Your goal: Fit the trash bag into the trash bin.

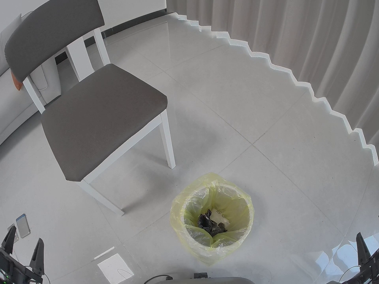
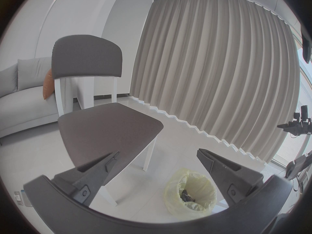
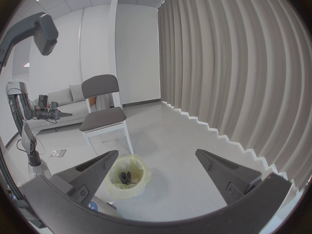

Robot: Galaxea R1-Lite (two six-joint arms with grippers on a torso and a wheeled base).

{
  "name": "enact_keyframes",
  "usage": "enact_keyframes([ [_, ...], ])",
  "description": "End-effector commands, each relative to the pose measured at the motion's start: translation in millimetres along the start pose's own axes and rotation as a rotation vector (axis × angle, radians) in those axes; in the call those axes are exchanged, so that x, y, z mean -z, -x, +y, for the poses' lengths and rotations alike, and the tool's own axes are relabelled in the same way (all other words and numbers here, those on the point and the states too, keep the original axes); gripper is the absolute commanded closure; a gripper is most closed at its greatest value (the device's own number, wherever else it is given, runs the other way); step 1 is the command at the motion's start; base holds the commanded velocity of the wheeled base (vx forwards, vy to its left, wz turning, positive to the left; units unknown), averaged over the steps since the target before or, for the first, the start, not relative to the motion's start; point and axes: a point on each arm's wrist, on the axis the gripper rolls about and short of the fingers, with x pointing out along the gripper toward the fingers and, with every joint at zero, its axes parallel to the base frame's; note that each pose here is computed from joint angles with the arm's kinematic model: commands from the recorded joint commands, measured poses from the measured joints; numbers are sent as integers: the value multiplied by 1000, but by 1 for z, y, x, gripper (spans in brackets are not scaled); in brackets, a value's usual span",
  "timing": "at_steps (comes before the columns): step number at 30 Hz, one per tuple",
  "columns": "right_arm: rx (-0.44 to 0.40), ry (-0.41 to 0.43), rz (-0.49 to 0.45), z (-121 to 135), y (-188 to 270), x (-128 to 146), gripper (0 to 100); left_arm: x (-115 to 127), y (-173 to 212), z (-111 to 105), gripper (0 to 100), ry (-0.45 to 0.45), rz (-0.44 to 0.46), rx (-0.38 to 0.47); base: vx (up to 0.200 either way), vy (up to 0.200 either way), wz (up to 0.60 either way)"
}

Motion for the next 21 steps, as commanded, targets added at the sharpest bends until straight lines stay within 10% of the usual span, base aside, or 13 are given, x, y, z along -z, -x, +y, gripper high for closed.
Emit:
enact_keyframes([
  [1,36,51,-5,-1,1,10,0,13,9,1,0,-24,-54,-123,0,0,0],
  [21,19,1,-1,0,1,10,0,18,9,0,0,18,-2,-62,0,0,0],
])
